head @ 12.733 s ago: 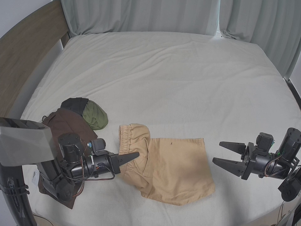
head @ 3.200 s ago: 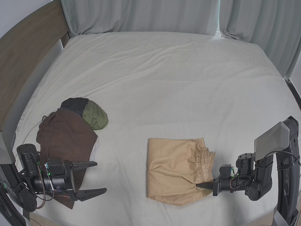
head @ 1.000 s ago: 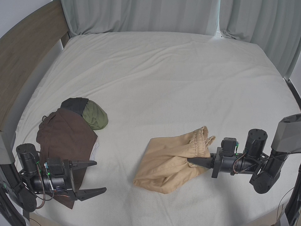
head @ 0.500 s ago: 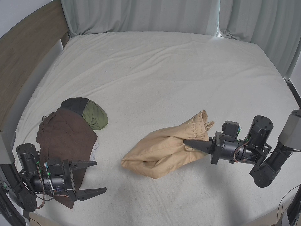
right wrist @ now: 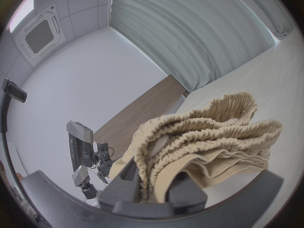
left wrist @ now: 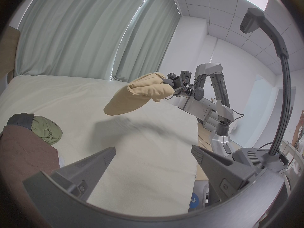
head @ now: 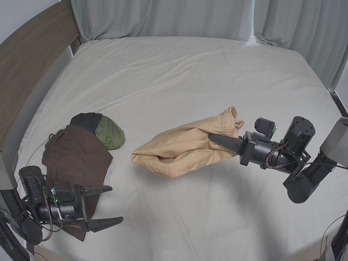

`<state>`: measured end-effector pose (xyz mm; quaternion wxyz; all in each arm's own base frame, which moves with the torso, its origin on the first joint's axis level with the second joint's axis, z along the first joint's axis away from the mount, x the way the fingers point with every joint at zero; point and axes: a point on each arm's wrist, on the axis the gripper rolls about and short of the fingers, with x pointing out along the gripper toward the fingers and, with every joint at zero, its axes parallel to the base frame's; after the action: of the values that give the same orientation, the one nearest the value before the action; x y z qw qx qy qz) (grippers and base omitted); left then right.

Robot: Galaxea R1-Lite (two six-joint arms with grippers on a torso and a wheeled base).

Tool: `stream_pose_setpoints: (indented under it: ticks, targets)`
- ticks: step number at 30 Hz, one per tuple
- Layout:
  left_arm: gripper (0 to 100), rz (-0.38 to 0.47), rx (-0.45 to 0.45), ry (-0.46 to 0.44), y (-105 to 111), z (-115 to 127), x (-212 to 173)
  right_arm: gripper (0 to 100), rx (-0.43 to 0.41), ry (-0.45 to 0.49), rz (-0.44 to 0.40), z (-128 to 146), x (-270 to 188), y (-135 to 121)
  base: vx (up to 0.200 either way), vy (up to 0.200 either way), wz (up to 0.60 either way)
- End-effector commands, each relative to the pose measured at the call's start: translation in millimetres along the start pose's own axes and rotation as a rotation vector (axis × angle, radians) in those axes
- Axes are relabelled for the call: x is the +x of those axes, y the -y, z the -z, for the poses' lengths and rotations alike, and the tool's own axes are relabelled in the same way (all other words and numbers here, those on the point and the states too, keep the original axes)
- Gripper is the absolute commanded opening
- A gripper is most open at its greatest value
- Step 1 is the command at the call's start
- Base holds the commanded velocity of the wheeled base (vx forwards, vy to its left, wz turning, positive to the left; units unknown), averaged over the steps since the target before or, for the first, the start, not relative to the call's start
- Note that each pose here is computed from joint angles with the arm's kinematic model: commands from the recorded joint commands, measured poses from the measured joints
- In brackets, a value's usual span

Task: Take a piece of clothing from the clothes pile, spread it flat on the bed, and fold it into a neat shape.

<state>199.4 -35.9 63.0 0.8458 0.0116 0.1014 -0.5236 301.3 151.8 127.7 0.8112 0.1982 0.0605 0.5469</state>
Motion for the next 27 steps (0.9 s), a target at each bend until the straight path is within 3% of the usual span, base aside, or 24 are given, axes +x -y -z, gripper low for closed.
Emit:
stream_pose_setpoints:
  ticks: [1,13,27]
  targets:
    - [100,0.004,-0.015,-0.010,3.4,2.6,-1.1,0,0.000,0.003,0.006,2.3,6.1,10.9,0.000,0.000,0.00]
    - [100,0.016,-0.012,-0.016,5.7,2.6,2.0,0,0.003,0.050,0.026,-5.4,20.8,45.7,0.000,0.000,0.00]
    - [100,0.023,-0.010,-0.015,6.8,2.2,3.1,0,0.023,0.056,0.041,-33.6,41.7,64.7,0.000,0.000,0.00]
